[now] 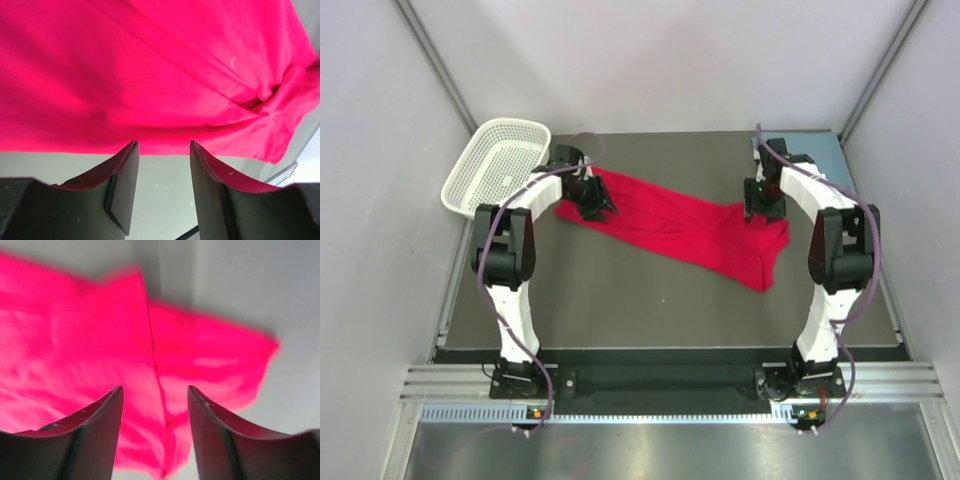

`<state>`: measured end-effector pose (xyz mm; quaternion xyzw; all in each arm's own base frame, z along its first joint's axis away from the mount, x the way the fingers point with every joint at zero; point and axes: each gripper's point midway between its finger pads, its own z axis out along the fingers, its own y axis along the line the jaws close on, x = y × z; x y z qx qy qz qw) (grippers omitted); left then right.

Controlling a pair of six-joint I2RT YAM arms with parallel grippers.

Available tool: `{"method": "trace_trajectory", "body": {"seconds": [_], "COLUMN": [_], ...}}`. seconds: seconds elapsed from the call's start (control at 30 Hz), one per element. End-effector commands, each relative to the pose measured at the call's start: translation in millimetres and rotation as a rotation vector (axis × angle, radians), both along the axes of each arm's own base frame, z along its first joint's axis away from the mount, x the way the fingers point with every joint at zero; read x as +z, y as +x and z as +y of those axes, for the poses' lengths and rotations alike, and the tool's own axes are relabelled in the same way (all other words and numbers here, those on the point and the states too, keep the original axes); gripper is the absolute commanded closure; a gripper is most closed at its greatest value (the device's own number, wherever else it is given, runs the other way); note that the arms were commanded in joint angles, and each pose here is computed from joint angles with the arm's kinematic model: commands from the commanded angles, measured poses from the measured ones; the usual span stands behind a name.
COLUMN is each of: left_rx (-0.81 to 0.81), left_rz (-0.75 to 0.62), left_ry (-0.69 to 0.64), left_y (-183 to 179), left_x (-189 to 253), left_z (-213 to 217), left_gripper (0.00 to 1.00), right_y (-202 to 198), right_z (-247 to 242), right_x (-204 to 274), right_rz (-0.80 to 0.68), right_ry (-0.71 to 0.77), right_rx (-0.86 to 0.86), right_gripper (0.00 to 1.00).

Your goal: Fold and stack the t-shirts

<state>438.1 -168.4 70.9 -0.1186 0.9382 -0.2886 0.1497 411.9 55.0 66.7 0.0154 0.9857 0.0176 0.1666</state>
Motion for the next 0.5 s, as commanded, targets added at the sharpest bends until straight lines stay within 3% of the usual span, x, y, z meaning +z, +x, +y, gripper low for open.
{"method": "trace_trajectory", "body": {"seconds": [0.0, 0.1, 0.23, 0.47], "left_rx": [-0.081, -0.101, -0.108, -0.074], "left_rz": [-0.053, -0.030, 0.019, 0.071], "left_ry": [-0.063, -0.081, -0.106, -0.079], "left_y": [-3, -7, -10, -8], "left_x": [24, 15, 1, -24], "left_z": [-38, -57, -74, -74], "left_gripper": [0.50, 0.50, 0.50, 0.53], "right_y": [-42, -82, -135, -165], "right_z": [-7, 8, 7, 9], "right_x": [48, 49, 25, -4], "right_rz": [-0.025, -0.005, 0.052, 0.063], "right_ry": [-0.011, 0.094, 0.124, 0.182], "right_rx": [-0.012, -0.002, -0.050, -0.121], "right_gripper": [0.44, 0.43, 0.47, 0.52]}}
